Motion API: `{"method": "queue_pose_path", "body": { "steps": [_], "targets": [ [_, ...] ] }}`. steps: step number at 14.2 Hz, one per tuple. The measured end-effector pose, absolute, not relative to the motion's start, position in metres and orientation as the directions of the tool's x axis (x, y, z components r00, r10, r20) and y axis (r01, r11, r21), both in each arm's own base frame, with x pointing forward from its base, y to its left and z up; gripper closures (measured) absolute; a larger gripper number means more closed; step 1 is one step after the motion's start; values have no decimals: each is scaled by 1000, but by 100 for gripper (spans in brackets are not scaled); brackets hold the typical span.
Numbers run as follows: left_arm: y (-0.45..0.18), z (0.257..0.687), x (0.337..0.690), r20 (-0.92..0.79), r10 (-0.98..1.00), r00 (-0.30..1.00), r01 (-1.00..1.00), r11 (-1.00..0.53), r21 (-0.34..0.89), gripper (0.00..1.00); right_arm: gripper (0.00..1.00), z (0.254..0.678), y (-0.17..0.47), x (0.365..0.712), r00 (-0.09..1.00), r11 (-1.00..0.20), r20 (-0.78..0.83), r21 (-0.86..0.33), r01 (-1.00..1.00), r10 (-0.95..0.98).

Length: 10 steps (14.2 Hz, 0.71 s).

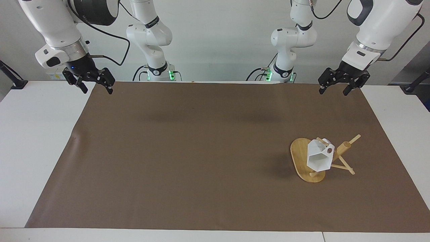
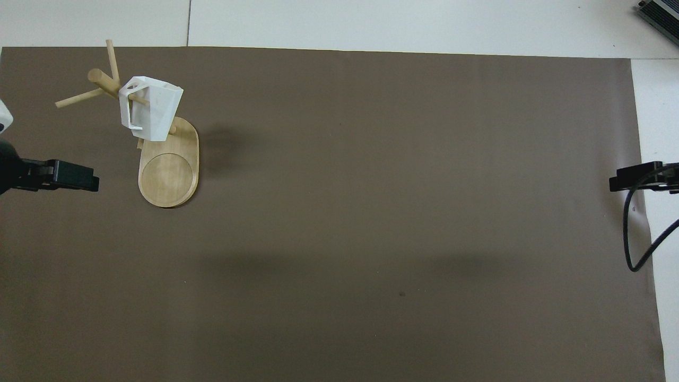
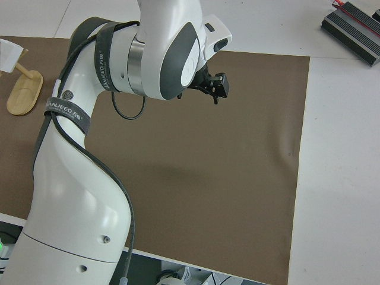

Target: Hang cup on rack

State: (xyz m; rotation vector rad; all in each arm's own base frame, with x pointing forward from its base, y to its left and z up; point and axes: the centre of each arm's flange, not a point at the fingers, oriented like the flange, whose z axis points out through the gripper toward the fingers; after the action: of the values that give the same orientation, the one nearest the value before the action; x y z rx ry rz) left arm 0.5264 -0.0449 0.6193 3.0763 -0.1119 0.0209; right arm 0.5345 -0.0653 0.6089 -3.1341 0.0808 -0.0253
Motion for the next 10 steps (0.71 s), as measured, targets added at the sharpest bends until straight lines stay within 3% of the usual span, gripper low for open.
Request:
{"method": "queue_pose_path", "body": {
  "steps": [10],
  "targets": [
    [-45, 626, 520, 4, -75, 997, -75, -995, 59, 0, 0, 609, -65, 534, 997, -997, 16, -7, -78, -79]
  ]
}}
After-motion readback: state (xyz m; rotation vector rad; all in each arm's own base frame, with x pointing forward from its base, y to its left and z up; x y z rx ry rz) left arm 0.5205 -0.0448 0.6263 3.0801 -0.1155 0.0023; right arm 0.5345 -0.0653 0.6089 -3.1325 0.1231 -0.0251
